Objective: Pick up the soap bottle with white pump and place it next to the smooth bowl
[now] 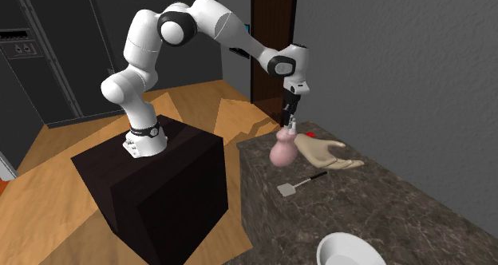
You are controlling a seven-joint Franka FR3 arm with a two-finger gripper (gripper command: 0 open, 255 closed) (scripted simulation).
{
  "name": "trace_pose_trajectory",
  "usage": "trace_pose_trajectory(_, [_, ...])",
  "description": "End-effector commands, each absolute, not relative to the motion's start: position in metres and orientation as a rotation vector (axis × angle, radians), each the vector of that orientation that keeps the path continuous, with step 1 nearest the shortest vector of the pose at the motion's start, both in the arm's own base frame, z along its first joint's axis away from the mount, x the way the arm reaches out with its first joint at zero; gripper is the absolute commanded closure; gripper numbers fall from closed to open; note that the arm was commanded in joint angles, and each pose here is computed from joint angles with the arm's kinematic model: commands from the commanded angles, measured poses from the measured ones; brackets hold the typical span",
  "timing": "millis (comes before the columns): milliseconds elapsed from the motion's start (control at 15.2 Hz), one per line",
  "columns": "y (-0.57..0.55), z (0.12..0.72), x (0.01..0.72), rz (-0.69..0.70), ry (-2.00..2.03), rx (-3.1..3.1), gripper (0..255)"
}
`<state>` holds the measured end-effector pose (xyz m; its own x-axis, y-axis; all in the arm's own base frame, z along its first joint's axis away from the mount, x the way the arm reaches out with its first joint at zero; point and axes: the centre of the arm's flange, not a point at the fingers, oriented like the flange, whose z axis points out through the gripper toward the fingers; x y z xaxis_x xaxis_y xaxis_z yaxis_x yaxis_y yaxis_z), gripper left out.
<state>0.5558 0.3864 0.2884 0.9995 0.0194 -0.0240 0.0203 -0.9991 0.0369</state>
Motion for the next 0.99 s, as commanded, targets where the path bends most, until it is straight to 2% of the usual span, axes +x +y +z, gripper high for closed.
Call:
trace_pose_trajectory(0, [0.386, 0.299, 0.556, -0.035, 0.031, 3.105, 255])
trace_pose_trajectory(924, [0.386, 0.373, 0.556, -0.035, 0.031, 3.105, 255])
